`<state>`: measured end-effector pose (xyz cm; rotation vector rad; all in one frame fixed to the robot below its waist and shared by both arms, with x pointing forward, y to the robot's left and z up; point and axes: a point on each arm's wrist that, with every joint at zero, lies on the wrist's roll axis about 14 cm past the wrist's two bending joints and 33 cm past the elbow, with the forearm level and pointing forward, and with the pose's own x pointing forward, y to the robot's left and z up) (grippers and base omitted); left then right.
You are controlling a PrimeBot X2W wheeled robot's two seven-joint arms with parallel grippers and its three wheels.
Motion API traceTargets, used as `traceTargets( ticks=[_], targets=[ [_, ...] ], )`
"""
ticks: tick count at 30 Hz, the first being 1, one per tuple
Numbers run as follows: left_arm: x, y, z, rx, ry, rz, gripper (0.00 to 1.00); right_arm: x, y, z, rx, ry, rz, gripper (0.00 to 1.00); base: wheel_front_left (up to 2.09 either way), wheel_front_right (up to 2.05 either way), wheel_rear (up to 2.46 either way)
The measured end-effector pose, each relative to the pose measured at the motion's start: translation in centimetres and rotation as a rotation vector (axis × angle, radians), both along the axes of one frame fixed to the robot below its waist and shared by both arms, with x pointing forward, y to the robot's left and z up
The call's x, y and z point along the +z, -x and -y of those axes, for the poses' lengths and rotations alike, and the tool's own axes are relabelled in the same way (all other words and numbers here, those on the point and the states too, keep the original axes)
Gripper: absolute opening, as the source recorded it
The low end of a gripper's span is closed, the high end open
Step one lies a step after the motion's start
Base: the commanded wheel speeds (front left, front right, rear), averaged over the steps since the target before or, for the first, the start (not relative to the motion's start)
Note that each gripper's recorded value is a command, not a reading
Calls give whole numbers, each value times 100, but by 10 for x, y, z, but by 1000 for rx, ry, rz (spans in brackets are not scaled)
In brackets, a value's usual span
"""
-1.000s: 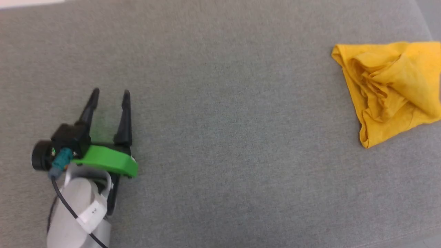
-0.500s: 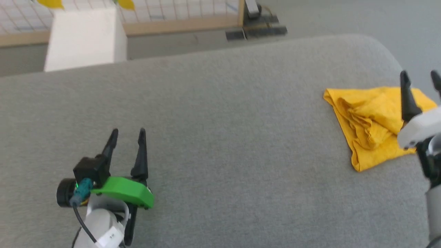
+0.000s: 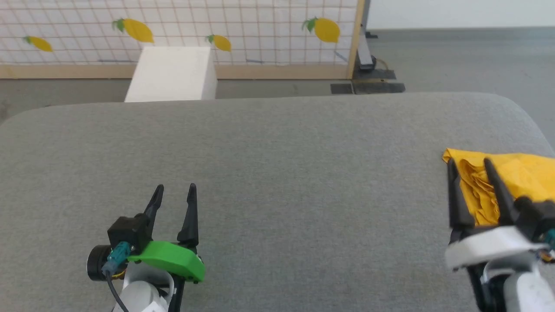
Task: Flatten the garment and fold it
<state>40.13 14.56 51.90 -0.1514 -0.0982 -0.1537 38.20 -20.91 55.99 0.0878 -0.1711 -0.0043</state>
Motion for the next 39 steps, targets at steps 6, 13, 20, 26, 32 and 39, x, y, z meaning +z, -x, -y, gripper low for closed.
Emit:
traceTargets(
  ticks=[6, 13, 20, 26, 32, 39],
  targets=[
    [-1, 13, -10, 31, 4, -2, 100, -17, 16, -18, 45, -4, -23, 100, 0, 0, 0],
    [-8, 26, -10, 30, 11, -21, 100, -24, 26, -21, 53, -23, -38, 100, 0, 0, 0],
    [-13, 30, -9, 31, 16, -35, 100, -28, 28, -21, 54, -35, -47, 100, 0, 0, 0],
    [-15, 30, -9, 32, 18, -44, 0, -31, 27, -21, 54, -50, -57, 0, 0, 0, 0],
    [-15, 30, -9, 32, 18, -44, 0, -31, 27, -21, 54, -50, -58, 0, 0, 0, 0],
    [-15, 29, -9, 32, 17, -47, 0, -31, 27, -21, 54, -50, -60, 0, 0, 0, 0]
  ],
)
